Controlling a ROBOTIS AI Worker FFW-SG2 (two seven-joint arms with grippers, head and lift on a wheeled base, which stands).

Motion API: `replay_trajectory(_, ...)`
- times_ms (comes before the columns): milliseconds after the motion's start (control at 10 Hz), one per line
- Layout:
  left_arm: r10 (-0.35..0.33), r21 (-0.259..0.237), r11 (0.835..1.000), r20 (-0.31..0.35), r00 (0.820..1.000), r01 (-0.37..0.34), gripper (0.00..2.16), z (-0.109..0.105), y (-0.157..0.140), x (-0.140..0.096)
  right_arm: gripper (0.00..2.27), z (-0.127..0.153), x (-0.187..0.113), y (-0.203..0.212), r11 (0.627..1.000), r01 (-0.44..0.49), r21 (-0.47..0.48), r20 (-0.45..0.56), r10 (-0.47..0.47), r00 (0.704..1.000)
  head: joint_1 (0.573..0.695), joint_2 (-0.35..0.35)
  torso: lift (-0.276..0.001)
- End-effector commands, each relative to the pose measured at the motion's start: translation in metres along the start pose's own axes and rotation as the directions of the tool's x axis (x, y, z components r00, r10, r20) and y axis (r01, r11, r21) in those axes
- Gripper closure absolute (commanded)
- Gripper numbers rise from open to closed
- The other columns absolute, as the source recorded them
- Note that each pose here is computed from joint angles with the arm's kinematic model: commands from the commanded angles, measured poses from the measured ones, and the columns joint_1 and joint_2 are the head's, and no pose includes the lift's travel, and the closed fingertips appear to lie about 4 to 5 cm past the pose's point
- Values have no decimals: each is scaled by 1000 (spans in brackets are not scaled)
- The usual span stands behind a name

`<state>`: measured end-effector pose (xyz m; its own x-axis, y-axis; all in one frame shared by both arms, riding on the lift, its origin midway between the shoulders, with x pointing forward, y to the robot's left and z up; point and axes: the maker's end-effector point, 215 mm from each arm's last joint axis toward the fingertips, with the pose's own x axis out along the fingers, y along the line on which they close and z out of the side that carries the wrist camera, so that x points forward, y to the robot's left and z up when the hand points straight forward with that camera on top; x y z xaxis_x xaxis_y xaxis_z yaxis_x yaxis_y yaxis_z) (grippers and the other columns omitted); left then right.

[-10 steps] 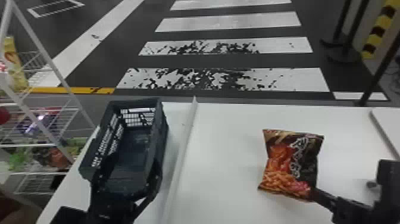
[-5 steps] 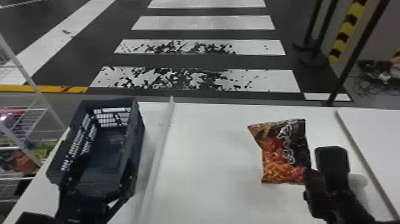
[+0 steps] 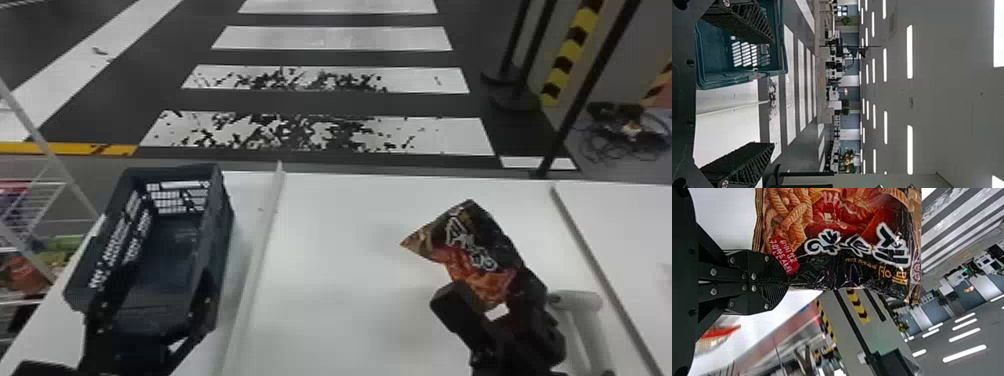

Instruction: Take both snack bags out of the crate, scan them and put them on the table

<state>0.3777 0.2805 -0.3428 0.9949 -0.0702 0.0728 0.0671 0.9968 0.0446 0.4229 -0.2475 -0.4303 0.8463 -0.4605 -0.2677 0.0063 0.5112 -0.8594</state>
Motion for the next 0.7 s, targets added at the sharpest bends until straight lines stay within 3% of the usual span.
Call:
replay_trajectory(0,0,0,1000,0,1000,0,63,0,0,0,2250,-3,-5,-18,967,160,-199,11,-161,987,695,49,-92)
replay_trajectory(100,2,-4,1000,1,1000,-2,63,0,1,1,2250,3,-8,-26,933,242,-268,43,-239,970,695,43,-92)
replay_trajectory(200,4,-5,1000,-2,1000,-4,63,-1,1,1,2253,4,-11,-19,922,250,-296,54,-245,968,695,36,-92)
replay_trajectory(600,6,-6,1000,-7,1000,-6,63,-5,3,1,2226,13,-62,47,946,94,-311,111,-62,992,695,85,-92)
